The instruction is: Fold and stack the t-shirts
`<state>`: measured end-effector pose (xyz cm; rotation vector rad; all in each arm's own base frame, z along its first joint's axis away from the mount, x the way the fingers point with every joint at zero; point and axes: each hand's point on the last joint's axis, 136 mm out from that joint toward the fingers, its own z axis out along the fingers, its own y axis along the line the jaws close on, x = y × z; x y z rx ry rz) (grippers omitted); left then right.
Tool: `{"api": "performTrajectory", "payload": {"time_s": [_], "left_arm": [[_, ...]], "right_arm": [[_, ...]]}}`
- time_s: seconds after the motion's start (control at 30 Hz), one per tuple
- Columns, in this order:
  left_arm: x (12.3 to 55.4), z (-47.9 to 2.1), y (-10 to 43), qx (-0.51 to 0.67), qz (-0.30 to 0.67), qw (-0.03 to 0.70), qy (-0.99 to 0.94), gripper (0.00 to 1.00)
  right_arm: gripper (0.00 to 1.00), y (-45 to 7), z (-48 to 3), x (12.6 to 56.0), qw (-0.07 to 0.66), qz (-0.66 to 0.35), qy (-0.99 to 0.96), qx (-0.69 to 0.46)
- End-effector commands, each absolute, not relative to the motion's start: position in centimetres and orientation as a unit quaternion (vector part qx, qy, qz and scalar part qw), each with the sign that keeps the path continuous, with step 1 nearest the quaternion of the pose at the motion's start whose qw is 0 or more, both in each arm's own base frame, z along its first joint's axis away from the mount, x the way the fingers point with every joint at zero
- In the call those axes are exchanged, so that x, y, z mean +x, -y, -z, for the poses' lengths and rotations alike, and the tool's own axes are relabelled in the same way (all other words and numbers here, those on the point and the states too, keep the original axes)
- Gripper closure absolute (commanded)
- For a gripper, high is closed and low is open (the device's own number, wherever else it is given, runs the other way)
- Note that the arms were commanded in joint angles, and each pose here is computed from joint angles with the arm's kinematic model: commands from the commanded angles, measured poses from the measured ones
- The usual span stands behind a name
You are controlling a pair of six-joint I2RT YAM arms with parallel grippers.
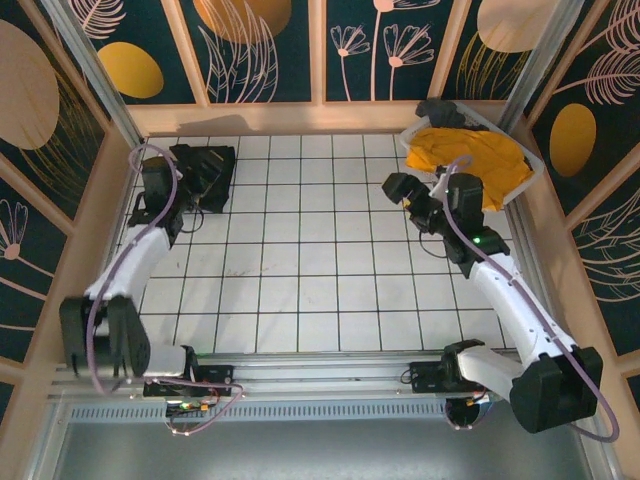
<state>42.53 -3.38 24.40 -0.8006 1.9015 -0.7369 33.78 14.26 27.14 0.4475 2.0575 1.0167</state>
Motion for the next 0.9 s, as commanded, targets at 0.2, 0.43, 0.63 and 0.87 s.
{"api": "performTrajectory", "payload": {"time_s": [0.2, 0.43, 0.63, 0.87], "left_arm": [[31.4, -25.8, -6.9, -0.37, 0.003, 0.598, -0.711, 0.01], [30.0, -18.0, -6.7, -0.238, -0.084, 0.631, -0.733, 0.01], [33.3, -13.4, -5.3, -0.21, -0.06, 0.607, -0.764, 0.01], [39.8, -13.1, -4.9, -0.163, -0.076, 0.604, -0.776, 0.01]], "right_arm": [[0.01, -2.6, -26.8, 32.8, 0.563, -0.112, -0.782, 0.241], [0.01, 1.4, -18.0, 31.9, 0.612, 0.089, -0.773, 0.145], [0.01, 2.8, -11.7, 32.7, 0.584, 0.08, -0.795, 0.146], [0.01, 2.3, -12.7, 37.8, 0.615, 0.039, -0.782, 0.09]]}}
